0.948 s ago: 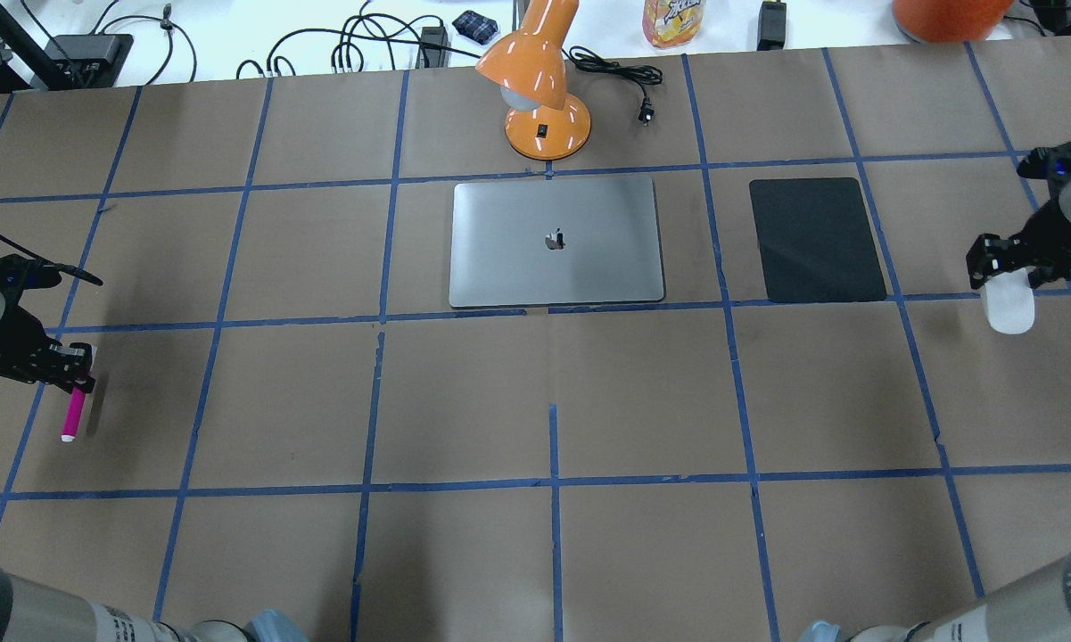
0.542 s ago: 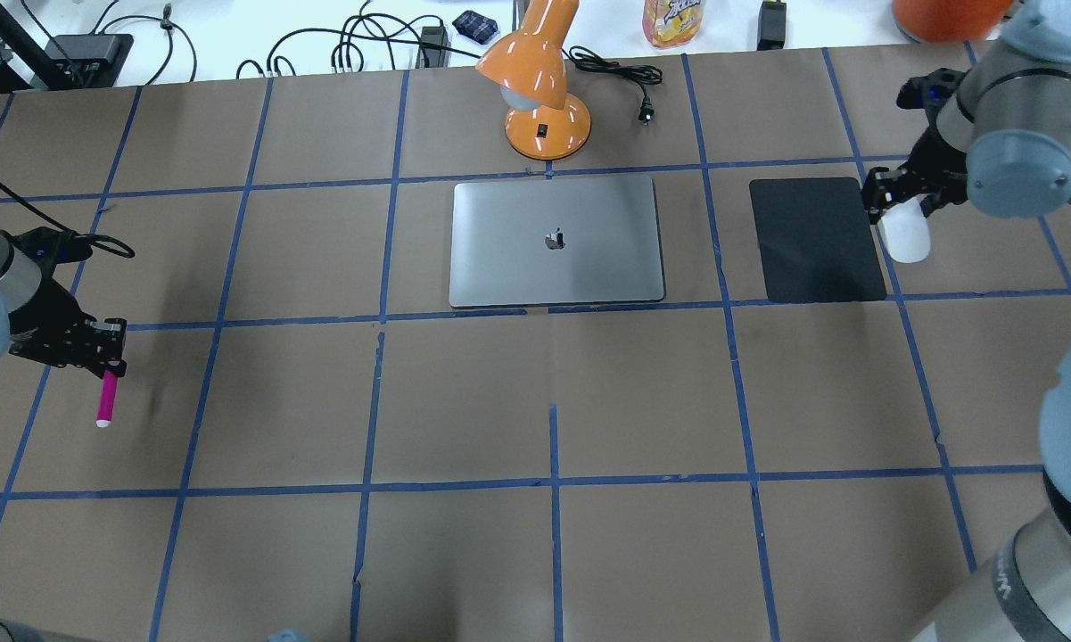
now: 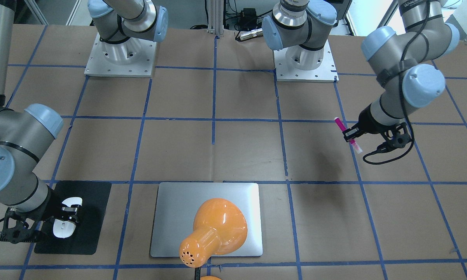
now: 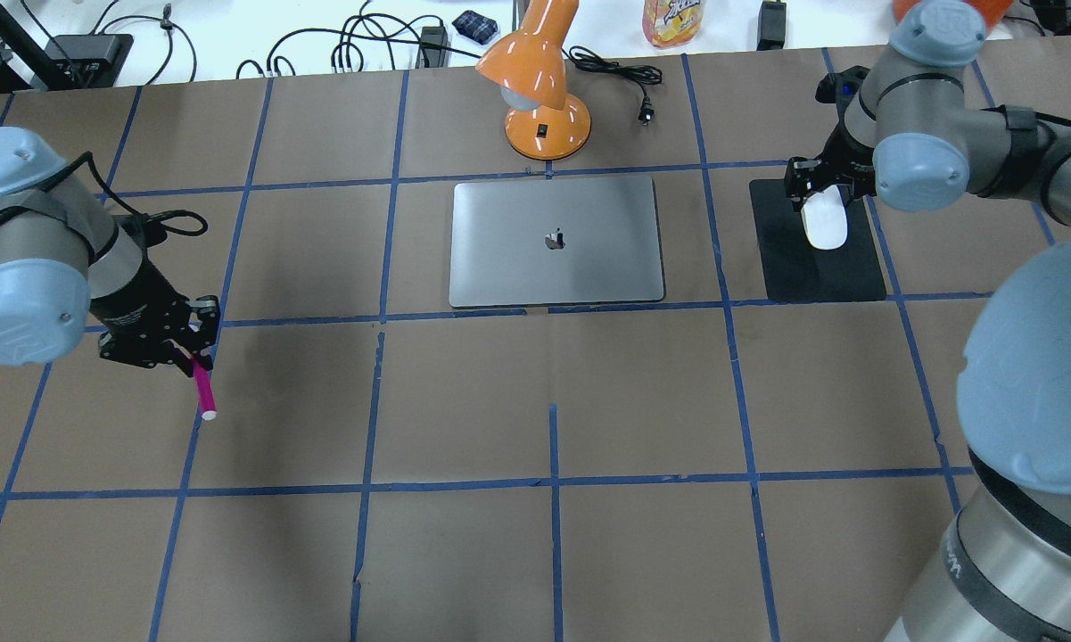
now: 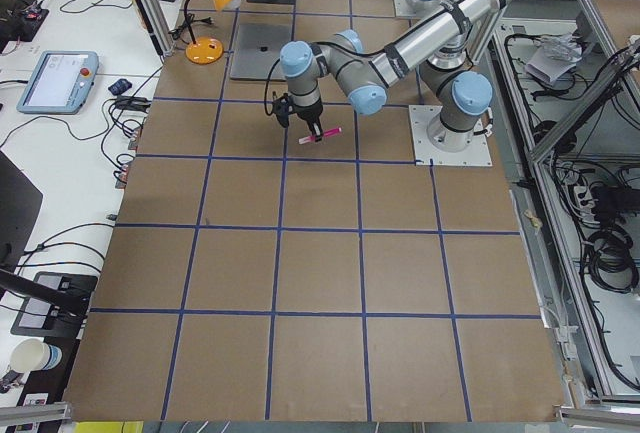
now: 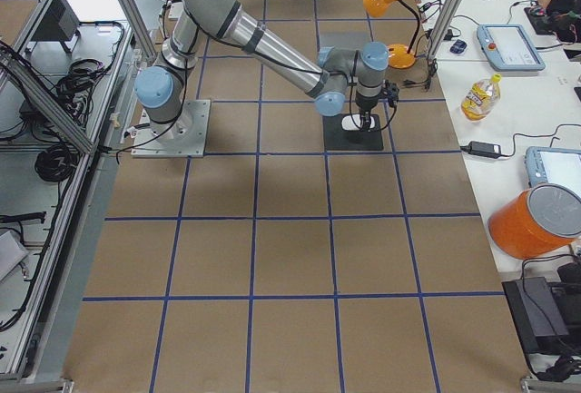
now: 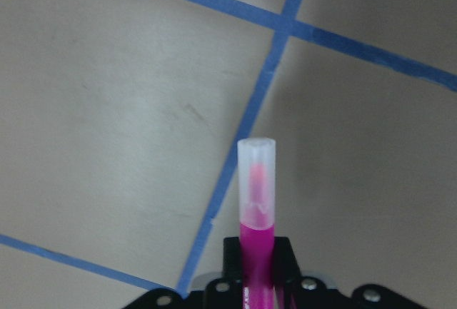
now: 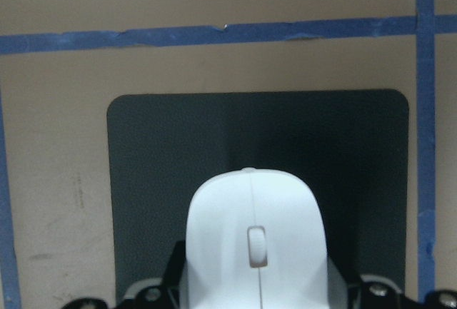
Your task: Place pen and mouse around notebook
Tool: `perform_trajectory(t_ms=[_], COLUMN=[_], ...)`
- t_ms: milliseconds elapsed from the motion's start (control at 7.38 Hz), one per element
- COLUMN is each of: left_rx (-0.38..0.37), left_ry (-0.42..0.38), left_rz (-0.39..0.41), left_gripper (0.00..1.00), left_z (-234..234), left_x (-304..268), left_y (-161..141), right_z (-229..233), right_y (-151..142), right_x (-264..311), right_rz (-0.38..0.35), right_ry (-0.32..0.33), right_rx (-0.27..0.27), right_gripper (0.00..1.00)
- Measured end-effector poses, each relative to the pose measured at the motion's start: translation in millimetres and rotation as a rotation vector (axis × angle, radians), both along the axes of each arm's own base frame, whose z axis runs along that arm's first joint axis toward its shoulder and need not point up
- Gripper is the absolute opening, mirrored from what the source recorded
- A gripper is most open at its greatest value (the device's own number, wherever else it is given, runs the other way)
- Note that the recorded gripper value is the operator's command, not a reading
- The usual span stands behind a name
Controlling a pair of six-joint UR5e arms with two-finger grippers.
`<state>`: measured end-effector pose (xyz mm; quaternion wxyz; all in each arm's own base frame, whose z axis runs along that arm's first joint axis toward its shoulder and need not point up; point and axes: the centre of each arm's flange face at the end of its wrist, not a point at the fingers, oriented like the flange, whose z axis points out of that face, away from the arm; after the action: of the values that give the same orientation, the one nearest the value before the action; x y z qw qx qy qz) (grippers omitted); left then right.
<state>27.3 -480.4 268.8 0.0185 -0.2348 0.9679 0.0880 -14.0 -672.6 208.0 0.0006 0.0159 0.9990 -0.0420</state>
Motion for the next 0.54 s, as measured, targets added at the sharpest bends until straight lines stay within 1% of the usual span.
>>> perform_trajectory(t_ms=[135,271,542], left_rx=[0.004,0.004,-0.001], left_ry=[-0.019,-0.033,-0.018], left_rz=[0.096,0.197,0.372], left_gripper=[0.0,0.0,0.0], left_z=[-2,-4,-14], left_x=[-43,-87,-177], left_y=[0,1,9], right_z=[-5,-7,-11], right_y=[0,1,1], right_x=[1,0,0], right_rz=[-0.001,-0.002,-0.002], right_ry=[0.002,0.004,0.007], right_rx=[0.006,0.012,0.025], right_gripper=[0.82,1.0,1.0])
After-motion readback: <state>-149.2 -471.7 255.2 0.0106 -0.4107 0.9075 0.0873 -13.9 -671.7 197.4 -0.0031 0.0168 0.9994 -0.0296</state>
